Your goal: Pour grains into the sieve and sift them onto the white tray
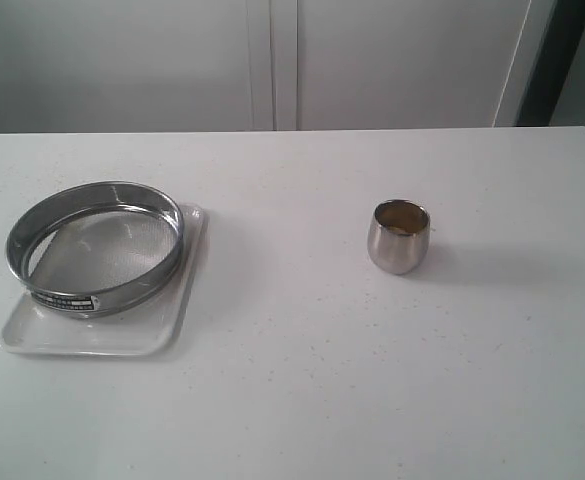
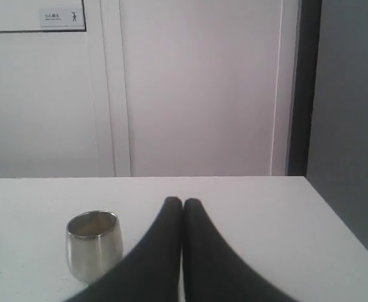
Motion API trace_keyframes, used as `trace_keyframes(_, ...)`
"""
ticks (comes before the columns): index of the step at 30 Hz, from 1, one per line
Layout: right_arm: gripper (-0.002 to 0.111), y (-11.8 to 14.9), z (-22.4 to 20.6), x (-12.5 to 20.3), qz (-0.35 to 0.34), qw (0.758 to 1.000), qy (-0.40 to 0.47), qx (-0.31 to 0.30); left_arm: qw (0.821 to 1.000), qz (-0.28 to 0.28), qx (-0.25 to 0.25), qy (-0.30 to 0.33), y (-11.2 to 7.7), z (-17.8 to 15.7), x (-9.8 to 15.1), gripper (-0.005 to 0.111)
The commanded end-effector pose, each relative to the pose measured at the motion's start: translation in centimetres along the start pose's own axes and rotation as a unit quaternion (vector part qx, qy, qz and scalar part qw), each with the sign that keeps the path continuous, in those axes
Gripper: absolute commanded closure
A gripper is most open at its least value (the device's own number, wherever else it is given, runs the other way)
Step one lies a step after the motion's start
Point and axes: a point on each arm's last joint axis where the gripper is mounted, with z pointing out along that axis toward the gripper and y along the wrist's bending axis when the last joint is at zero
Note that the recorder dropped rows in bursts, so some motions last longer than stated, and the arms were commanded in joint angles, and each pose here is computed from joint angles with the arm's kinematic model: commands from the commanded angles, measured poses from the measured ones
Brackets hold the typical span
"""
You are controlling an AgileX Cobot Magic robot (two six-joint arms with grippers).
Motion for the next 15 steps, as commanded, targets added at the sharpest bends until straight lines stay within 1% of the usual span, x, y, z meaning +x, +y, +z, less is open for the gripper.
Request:
trace_keyframes(1,0.108,-0.01,-0.04,-0.05,-0.052,0.999,-0.011,0.001,1.000,-0.005,0.000,0.006,-0.03,0.07,0.26,0.107)
trace_keyframes(10,0.108,0.00,-0.05,-0.23,-0.052,0.998,-0.021,0.001,1.000,-0.005,0.000,0.006,-0.03,0.07,0.26,0.107)
trace_keyframes(15,0.108,0.06,-0.10,-0.87,-0.052,0.997,-0.057,0.000,1.000,-0.005,0.000,0.006,-0.03,0.07,0.26,0.107)
